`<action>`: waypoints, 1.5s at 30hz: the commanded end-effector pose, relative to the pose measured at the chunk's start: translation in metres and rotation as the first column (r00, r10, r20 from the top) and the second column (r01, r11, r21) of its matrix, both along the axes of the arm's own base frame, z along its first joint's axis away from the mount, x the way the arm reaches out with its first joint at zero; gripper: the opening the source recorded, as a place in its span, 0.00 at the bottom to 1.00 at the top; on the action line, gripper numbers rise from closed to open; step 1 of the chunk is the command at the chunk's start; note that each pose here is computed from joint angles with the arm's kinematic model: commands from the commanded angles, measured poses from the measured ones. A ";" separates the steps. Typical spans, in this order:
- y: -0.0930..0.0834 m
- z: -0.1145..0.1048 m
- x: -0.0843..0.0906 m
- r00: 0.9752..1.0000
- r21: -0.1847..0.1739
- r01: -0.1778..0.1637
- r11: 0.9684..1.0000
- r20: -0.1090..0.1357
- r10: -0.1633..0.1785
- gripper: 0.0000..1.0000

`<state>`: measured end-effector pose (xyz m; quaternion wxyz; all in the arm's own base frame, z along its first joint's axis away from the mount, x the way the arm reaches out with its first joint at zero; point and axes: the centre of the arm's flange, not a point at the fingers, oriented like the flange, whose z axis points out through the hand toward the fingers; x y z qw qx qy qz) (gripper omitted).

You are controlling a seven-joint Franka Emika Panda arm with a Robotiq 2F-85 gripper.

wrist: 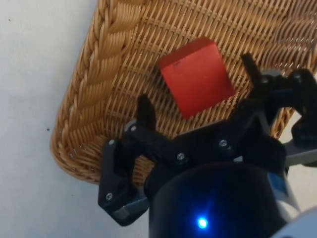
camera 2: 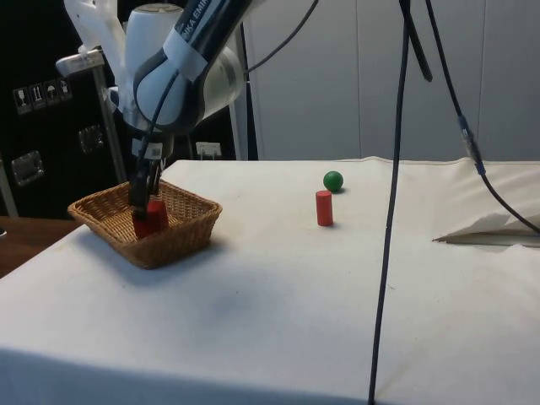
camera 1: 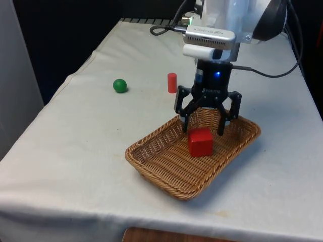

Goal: Pick up the object to the left of the cylinder and place it into the basket.

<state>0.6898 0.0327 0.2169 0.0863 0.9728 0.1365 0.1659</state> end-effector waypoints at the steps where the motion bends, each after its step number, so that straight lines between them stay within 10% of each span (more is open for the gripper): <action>1: 0.000 -0.001 0.000 1.000 -0.002 -0.001 1.000 -0.002 0.001 0.90; 32: -0.023 0.049 -0.018 1.000 0.021 0.005 1.000 -0.004 -0.005 1.00; 45: -0.034 0.056 -0.027 0.997 0.029 0.006 1.000 -0.080 -0.004 1.00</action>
